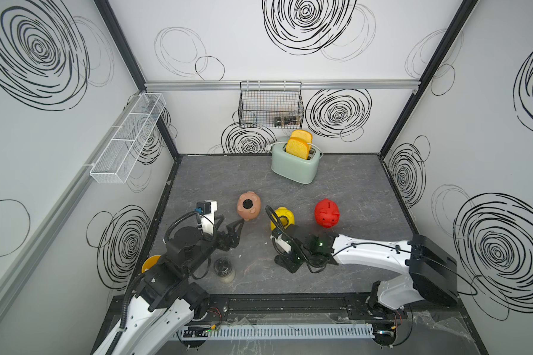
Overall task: Close piggy banks
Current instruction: Pick up the knob at the center of the board.
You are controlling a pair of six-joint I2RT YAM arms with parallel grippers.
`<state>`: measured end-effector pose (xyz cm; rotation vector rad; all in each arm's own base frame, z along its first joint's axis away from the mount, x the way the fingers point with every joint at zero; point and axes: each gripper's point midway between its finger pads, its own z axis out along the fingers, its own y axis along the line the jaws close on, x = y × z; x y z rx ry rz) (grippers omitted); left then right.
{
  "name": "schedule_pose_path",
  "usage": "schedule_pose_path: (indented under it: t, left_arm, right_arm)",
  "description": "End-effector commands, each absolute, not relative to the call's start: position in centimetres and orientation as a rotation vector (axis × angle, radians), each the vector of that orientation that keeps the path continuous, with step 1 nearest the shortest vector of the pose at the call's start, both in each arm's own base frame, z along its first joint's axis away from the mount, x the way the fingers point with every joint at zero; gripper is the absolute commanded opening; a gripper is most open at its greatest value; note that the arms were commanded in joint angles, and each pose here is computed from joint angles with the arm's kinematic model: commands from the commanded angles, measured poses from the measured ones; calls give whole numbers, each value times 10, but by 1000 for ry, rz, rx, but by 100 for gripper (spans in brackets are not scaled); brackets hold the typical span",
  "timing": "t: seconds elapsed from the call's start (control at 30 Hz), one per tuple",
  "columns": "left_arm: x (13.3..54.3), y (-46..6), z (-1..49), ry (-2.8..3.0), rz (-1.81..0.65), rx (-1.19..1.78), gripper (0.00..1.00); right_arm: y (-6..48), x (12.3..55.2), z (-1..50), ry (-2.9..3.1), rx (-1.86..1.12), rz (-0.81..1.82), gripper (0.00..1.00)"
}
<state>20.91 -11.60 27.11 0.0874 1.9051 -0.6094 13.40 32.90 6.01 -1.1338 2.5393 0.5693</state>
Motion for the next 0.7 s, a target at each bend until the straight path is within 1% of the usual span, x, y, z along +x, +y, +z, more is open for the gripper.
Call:
schedule_pose_path:
  t: [0.0, 0.23, 0.4, 0.67]
  left_arm:
    - [211, -106, 281, 1842, -567, 63, 87]
    - [211, -109, 279, 1847, -581, 81, 88]
    - [213, -108, 278, 1850, -575, 71, 88]
    - [214, -108, 275, 1863, -573, 69, 89]
  right_arm:
    - [339, 132, 57, 2507, -1237, 487, 39]
    - [345, 138, 43, 2509, -1287, 394, 37]
    - [343, 144, 33, 2545, -1279, 354, 29]
    - [339, 151, 33, 2554, -1262, 351, 29]
